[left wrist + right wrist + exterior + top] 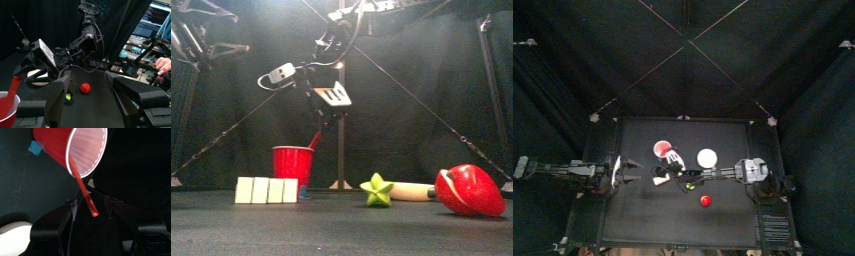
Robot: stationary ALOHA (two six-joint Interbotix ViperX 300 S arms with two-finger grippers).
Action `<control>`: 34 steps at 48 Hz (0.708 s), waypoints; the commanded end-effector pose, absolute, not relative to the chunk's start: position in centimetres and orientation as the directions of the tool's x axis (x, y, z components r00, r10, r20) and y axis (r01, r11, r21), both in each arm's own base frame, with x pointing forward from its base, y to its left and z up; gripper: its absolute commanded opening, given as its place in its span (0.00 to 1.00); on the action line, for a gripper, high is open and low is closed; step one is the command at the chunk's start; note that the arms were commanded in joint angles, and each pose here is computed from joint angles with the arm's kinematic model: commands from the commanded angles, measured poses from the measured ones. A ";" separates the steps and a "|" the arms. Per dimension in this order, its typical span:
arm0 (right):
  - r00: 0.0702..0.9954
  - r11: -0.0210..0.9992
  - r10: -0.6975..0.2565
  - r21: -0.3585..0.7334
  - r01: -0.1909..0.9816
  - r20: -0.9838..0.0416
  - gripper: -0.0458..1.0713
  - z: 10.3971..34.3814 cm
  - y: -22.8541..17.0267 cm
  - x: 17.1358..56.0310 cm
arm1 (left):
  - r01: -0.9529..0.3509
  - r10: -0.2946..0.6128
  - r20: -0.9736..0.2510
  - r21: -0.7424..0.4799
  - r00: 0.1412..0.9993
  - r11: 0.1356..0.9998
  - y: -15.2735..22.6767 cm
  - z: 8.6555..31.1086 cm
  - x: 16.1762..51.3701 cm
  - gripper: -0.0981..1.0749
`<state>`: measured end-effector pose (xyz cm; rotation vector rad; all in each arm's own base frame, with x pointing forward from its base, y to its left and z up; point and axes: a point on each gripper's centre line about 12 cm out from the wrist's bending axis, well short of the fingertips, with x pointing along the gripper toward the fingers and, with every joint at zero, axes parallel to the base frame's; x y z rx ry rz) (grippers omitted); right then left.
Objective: Grab knife
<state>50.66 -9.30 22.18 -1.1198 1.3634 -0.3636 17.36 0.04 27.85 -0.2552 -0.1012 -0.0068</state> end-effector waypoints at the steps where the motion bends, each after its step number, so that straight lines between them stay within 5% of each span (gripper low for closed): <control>1: 0.265 0.450 -0.794 -0.822 -0.349 -0.547 0.79 25.0 -9.8 51.0 | 0.023 0.008 0.121 -0.248 0.993 0.968 0.1 28.4 17.4 0.88; 9: 0.177 0.412 -0.823 -0.782 -0.467 -0.540 0.79 24.1 -10.0 50.9 | 0.024 0.007 0.119 -0.251 0.993 0.968 0.0 28.4 17.4 0.88; 34: 0.169 0.465 -0.780 -0.738 -0.489 -0.602 0.76 23.6 -9.8 52.0 | 0.012 0.017 0.113 -0.256 0.993 0.967 0.2 28.1 17.4 0.88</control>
